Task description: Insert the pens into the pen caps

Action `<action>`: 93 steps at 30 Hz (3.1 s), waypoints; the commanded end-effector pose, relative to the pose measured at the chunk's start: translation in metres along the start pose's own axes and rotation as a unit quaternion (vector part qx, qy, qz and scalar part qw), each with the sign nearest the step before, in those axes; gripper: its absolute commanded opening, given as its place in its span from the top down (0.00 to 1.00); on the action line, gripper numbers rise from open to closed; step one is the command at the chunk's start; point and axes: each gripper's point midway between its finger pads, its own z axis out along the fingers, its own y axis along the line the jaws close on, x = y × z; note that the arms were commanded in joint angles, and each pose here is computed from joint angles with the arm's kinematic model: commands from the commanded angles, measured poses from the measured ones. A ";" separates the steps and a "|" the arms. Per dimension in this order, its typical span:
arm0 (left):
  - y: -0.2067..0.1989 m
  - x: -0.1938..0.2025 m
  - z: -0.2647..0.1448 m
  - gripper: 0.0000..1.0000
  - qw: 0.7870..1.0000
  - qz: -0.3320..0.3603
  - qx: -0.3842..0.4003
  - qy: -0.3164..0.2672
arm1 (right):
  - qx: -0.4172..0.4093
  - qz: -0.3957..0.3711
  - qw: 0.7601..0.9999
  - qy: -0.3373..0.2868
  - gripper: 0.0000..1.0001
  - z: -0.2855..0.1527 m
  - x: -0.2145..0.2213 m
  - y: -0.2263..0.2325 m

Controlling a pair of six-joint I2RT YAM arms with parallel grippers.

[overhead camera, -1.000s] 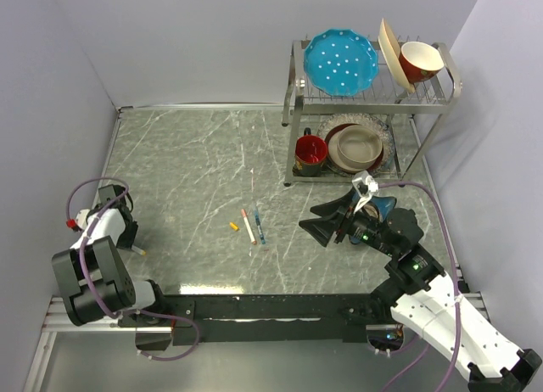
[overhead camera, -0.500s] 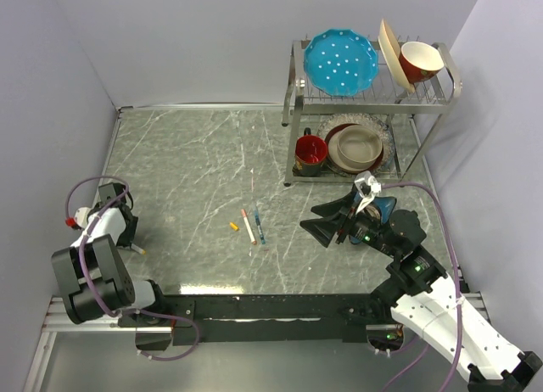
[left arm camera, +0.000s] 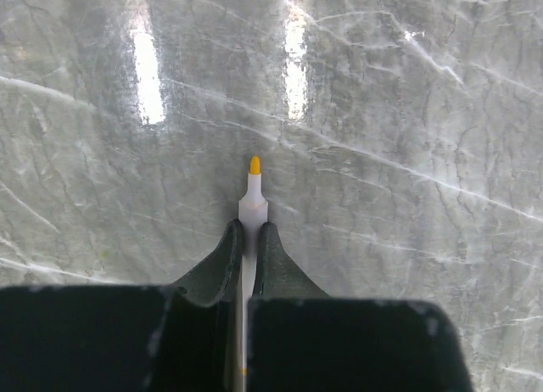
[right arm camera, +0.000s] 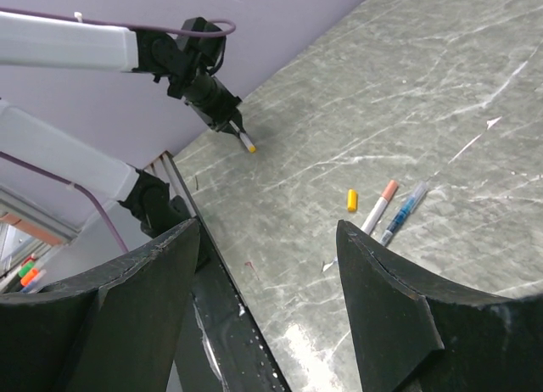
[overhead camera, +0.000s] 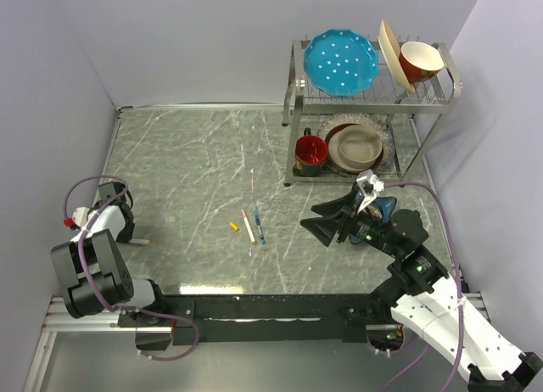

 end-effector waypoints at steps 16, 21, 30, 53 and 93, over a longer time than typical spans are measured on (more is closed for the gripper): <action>-0.071 0.118 -0.110 0.99 0.942 0.181 0.265 0.094 | 0.022 0.016 1.000 0.006 0.27 0.021 -0.007 -0.012; -0.080 0.173 -0.174 0.99 0.854 0.250 0.422 0.172 | 0.028 0.050 0.998 0.031 0.28 0.033 0.016 -0.025; -0.071 0.215 -0.307 0.99 0.685 0.286 0.627 0.236 | 0.005 0.082 0.992 0.095 0.27 0.066 0.050 -0.023; -0.029 0.212 -0.412 0.99 0.524 0.221 0.769 0.291 | -0.056 0.134 0.986 0.075 0.34 0.117 0.056 0.027; -0.041 0.183 -0.368 0.37 0.253 0.702 0.654 -0.126 | 0.040 0.063 0.994 -0.085 1.00 0.024 0.003 0.000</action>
